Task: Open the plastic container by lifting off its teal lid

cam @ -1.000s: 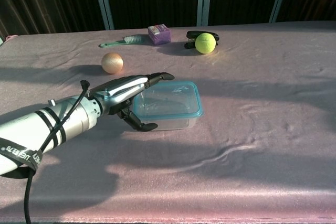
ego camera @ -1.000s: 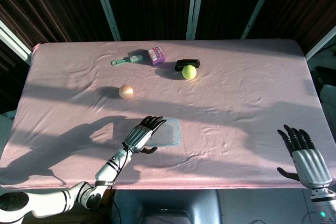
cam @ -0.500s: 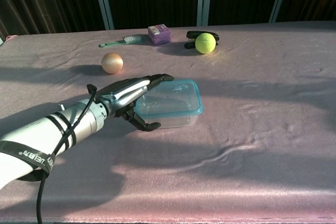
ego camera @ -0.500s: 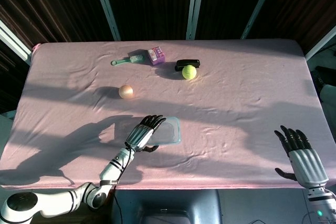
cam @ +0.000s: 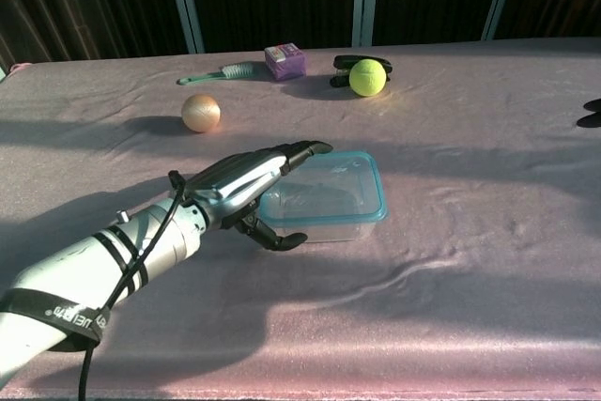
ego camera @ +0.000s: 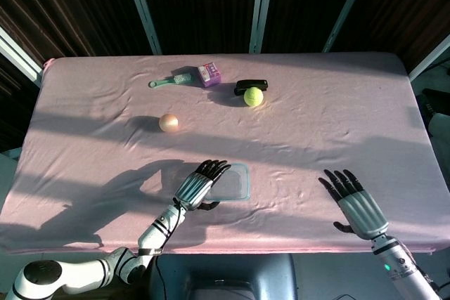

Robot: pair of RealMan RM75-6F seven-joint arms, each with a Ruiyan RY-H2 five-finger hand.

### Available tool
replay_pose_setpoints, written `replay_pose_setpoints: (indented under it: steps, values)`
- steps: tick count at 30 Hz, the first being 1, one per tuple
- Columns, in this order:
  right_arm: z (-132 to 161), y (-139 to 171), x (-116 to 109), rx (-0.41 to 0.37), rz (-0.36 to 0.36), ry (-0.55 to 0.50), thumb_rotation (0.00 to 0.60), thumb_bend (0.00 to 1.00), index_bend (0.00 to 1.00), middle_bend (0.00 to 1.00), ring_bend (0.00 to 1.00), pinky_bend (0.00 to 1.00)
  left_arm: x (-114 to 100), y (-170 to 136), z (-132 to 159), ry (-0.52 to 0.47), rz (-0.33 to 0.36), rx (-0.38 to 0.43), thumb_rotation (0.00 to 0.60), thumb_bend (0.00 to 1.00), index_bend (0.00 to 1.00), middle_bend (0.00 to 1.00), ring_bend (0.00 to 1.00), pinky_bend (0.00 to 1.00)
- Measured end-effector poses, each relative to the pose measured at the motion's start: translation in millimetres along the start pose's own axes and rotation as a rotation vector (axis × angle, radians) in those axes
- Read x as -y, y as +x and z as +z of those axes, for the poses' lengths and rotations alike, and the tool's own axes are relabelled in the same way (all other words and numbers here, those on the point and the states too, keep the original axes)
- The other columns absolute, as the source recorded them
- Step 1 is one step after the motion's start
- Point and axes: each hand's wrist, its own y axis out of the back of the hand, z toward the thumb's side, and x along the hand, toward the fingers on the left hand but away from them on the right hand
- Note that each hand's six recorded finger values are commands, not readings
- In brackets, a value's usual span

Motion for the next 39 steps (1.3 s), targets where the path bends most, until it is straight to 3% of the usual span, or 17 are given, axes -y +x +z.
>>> replay_pose_setpoints:
  steps: [10, 15, 22, 27, 33, 39]
  values:
    - [42.8, -46.3, 6.5, -0.228, -0.090, -0.087, 0.600, 0.25, 0.50, 0.21, 0.03, 0.04, -1.3, -3.0, 9.3, 0.001, 0.007, 0.032, 0.600, 0.35, 0.00, 0.21, 0.16, 0.21]
    - [52.7, -66.5, 9.2, -0.307, -0.155, -0.111, 0.600, 0.30, 0.52, 0.23, 0.04, 0.06, -8.2, -2.3, 5.9, 0.001, 0.032, 0.015, 0.600, 0.35, 0.00, 0.15, 0.10, 0.16]
    - [76.8, -92.3, 18.2, -0.415, -0.196, -0.178, 0.600, 0.30, 0.54, 0.25, 0.06, 0.07, -12.6, -2.3, 5.9, -0.018, 0.065, 0.023, 0.600, 0.35, 0.00, 0.06, 0.02, 0.09]
    - [90.0, -100.4, 22.0, -0.452, -0.206, -0.193, 0.600, 0.30, 0.53, 0.25, 0.06, 0.07, -16.4, -2.5, 9.1, -0.022, 0.086, 0.040, 0.600, 0.35, 0.00, 0.06, 0.01, 0.09]
    - [94.3, -108.1, 30.3, -0.441, -0.162, -0.226, 0.600, 0.30, 0.53, 0.25, 0.06, 0.07, -10.9, -4.8, 18.0, -0.034, 0.062, 0.066, 0.600, 0.35, 0.00, 0.06, 0.01, 0.10]
    - [102.6, -110.5, 23.9, -0.464, -0.207, -0.287, 0.600, 0.30, 0.53, 0.25, 0.06, 0.07, -6.2, -7.3, 24.4, -0.048, 0.041, 0.080, 0.600, 0.35, 0.00, 0.06, 0.01, 0.10]
